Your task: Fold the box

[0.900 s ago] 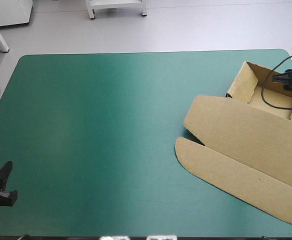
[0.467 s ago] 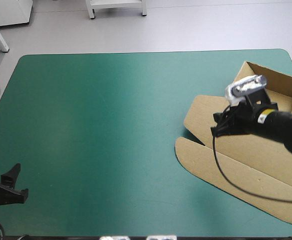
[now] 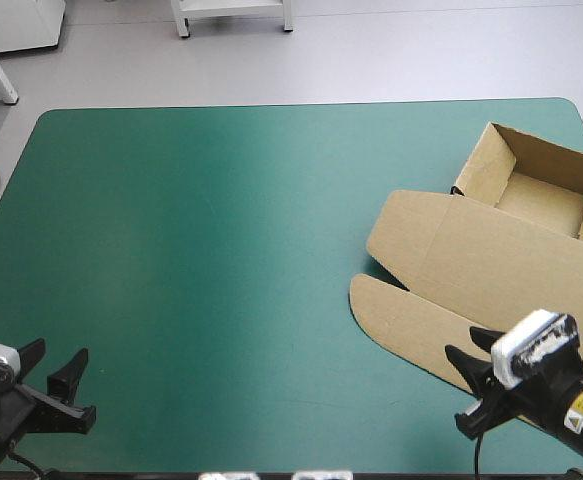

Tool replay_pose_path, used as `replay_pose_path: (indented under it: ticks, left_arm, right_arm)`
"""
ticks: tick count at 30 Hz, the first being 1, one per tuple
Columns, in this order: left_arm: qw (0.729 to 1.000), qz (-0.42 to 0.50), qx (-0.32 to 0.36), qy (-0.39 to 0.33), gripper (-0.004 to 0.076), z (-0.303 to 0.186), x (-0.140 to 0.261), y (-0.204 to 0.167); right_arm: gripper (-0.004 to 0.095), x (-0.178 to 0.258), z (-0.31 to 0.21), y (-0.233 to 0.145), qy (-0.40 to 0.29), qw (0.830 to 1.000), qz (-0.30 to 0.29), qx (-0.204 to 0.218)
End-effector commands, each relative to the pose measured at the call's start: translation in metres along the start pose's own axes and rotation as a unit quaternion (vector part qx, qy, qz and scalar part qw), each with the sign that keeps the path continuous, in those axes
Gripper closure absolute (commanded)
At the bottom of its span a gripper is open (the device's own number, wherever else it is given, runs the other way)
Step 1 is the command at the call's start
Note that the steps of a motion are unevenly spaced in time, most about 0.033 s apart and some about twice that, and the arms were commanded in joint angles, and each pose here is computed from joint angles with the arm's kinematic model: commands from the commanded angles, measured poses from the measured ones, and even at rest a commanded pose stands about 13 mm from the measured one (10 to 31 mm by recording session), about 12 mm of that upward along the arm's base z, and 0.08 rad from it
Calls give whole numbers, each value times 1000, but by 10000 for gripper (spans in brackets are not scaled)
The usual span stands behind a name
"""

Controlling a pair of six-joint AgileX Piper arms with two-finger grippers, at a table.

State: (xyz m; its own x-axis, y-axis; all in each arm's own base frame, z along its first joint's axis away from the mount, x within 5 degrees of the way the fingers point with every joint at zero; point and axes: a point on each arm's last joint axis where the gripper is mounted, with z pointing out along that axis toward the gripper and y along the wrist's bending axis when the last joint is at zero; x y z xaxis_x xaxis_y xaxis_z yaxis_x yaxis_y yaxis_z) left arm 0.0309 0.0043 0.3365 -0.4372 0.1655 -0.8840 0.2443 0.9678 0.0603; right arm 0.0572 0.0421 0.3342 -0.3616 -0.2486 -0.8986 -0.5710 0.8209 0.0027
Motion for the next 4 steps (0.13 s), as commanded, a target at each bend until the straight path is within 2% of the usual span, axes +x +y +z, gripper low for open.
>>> replay_pose_path:
  ticks: [1,4]
  left_arm:
    - [997,-16,25,-66,344,-4,5,-3]
    - [996,-19,36,-75,351,-1,18,-5]
  right_arm:
    - [546,13,-9,3,-65,998,-3,0]
    - [582,37,-7,5,-67,997,-24,1]
